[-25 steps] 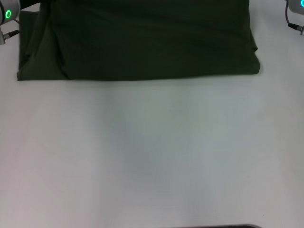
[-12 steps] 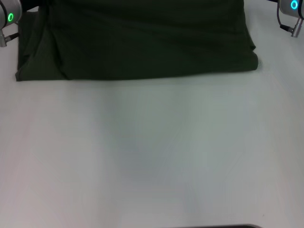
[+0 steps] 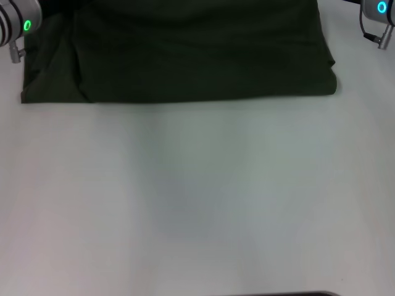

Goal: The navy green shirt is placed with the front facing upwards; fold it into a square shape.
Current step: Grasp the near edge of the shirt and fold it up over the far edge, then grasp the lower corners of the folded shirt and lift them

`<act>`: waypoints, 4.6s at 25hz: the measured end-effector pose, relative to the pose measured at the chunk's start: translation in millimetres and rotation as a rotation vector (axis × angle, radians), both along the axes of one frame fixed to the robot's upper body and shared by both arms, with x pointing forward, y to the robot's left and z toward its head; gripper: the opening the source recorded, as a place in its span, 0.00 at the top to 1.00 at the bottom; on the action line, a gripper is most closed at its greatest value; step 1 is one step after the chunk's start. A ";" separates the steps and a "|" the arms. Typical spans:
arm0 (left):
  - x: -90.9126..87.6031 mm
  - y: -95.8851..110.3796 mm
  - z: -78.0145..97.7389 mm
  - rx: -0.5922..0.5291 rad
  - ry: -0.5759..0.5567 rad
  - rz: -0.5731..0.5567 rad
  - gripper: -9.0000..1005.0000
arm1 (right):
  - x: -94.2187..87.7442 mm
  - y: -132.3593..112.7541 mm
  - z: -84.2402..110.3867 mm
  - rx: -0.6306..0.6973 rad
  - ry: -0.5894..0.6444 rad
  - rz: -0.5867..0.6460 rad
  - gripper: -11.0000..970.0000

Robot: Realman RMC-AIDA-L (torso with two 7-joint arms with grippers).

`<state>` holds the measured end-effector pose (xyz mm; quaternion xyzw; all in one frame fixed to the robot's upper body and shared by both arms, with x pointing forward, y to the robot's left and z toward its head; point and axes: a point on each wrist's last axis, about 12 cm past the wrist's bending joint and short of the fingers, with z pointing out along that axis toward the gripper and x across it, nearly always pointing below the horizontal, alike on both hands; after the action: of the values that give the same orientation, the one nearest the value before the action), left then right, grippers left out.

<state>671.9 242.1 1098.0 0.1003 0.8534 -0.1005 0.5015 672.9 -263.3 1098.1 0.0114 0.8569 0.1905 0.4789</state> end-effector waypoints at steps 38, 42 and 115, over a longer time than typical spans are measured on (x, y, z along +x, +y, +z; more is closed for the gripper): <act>-61.4 18.4 -10.4 -0.096 0.050 -0.311 0.12 | -84.0 -85.1 -9.6 0.276 0.059 0.142 0.27; -63.0 21.3 -8.2 -0.094 0.044 -0.321 0.12 | -89.8 -93.0 -7.3 0.295 0.107 0.163 0.27; -87.0 89.7 -13.4 -0.108 0.084 -0.111 0.13 | -88.0 -52.1 -45.4 0.288 0.341 0.130 0.89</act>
<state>584.9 331.7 1084.6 0.1158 0.8602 -0.1780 0.4636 584.9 -315.4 1052.7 0.0565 0.8883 0.3368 0.3072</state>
